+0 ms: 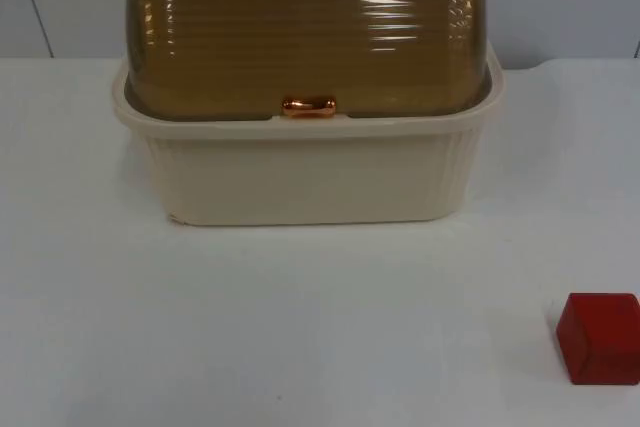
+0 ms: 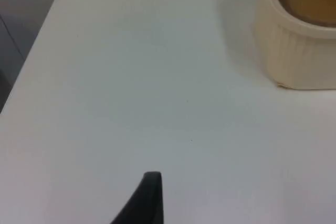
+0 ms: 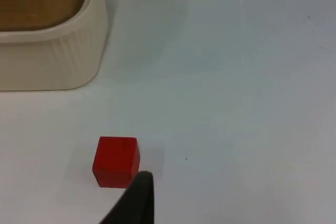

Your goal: Open the box lid with the left hand, place the block into the box with the right hand, then close the box lid with the left hand.

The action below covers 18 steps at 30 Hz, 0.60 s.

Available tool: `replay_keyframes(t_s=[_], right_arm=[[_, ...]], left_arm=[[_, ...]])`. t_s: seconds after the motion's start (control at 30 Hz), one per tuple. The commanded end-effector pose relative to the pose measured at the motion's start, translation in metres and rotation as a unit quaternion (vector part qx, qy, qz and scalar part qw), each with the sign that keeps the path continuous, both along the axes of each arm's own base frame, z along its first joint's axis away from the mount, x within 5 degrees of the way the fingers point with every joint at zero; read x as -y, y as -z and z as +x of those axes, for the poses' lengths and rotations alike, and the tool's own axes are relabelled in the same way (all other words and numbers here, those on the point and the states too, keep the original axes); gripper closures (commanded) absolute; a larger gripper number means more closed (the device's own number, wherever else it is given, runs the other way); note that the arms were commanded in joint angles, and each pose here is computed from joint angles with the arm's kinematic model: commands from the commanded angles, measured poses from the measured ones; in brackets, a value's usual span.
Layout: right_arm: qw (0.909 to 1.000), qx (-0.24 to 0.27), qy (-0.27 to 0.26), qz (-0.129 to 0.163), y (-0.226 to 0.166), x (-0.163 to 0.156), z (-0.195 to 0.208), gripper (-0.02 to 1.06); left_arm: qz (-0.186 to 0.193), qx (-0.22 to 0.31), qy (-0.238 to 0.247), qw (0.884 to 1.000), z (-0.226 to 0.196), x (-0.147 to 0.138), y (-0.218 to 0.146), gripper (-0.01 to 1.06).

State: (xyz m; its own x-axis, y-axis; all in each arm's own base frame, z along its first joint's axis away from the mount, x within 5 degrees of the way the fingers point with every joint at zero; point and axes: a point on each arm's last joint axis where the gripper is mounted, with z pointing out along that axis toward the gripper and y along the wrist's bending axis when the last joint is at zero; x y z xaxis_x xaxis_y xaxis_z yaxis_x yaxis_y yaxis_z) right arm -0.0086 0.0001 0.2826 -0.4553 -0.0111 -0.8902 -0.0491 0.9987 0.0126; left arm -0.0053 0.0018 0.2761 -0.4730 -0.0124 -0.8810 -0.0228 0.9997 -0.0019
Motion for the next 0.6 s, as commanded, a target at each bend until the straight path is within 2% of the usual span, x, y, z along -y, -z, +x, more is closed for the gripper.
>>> replay_keyframes(t_s=[0.0,0.07,0.13,0.17,0.27,0.43,0.57], right_arm=[[0.9999,0.011,0.004,-0.003,-0.003,0.001,-0.001,0.01],[0.9993,0.038,0.004,-0.001,-0.019,0.001,-0.005,0.01],[0.9984,0.053,0.014,-0.015,-0.042,0.003,0.001,0.01],[0.9984,0.053,0.014,-0.015,-0.042,0.003,0.001,0.01],[0.9976,0.059,0.022,-0.028,-0.080,0.005,0.018,0.01],[0.9960,0.082,0.022,-0.026,-0.118,0.003,0.046,0.01],[0.9973,0.066,0.022,-0.024,-0.126,0.002,0.069,0.01]], left_arm=[[0.000,0.011,-0.005,1.000,-0.001,-0.001,-0.003,0.02],[0.003,0.031,-0.007,0.999,0.002,-0.001,-0.017,0.02],[0.015,0.060,-0.013,0.998,0.008,-0.003,-0.043,0.02],[0.015,0.060,-0.013,0.998,0.008,-0.003,-0.043,0.02],[0.023,0.074,-0.016,0.997,0.026,-0.004,-0.080,0.02],[0.001,0.107,-0.002,0.994,0.054,0.000,-0.117,0.02],[-0.008,0.123,0.003,0.992,0.078,0.001,-0.127,0.02]])
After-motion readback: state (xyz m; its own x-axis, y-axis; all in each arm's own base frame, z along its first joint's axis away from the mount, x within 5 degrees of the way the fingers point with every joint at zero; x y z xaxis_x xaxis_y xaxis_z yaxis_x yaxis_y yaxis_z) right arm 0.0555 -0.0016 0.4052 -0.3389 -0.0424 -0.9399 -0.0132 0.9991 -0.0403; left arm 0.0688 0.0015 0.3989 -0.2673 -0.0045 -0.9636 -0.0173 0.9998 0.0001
